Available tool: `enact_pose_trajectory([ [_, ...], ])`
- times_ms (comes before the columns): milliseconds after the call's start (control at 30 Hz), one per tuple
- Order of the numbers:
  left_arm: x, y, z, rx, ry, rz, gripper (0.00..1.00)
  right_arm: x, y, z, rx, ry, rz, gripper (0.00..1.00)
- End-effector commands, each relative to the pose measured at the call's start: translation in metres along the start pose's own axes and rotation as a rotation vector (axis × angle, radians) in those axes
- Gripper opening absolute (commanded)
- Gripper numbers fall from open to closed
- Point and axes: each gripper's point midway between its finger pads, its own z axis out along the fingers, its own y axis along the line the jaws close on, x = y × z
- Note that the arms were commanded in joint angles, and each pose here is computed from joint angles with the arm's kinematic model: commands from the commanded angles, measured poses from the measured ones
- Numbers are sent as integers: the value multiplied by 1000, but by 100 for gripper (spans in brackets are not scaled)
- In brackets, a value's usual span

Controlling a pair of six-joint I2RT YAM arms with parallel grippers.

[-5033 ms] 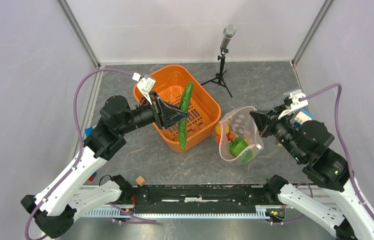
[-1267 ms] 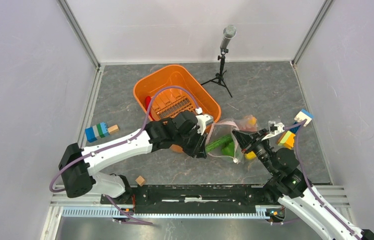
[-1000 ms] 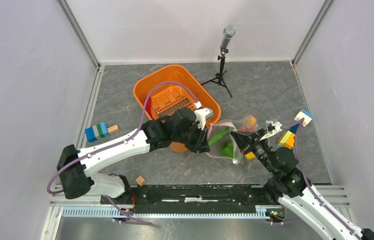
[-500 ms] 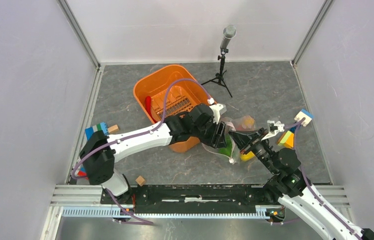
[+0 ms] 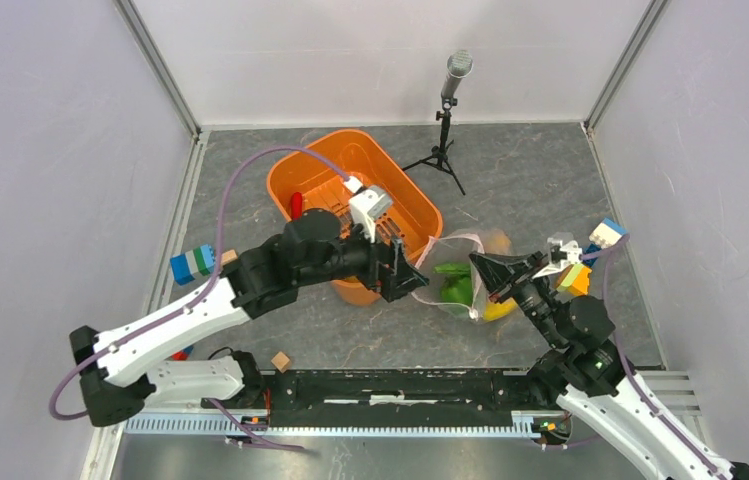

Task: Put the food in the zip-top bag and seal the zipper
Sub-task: Place the fake vegetable in the zipper food storage bag, then adjust the zipper food storage bag at the center of the board.

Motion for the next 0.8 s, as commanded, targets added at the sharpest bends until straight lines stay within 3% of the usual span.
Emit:
enact_pose_trajectory([
  [0,15,40,-16,-172,-5,77,100,-29,49,-5,-216,60,-226,0],
  [167,6,48,-19,-215,-44,121,100,-28,76,-17,-372,173,-343,0],
  [500,-13,20,-22,-93,-105,127,98,-8,97,-33,-551,264,-380,0],
  [767,12,11,-14,-13,10,124,68,-17,94,-22,-515,230,-414,0],
])
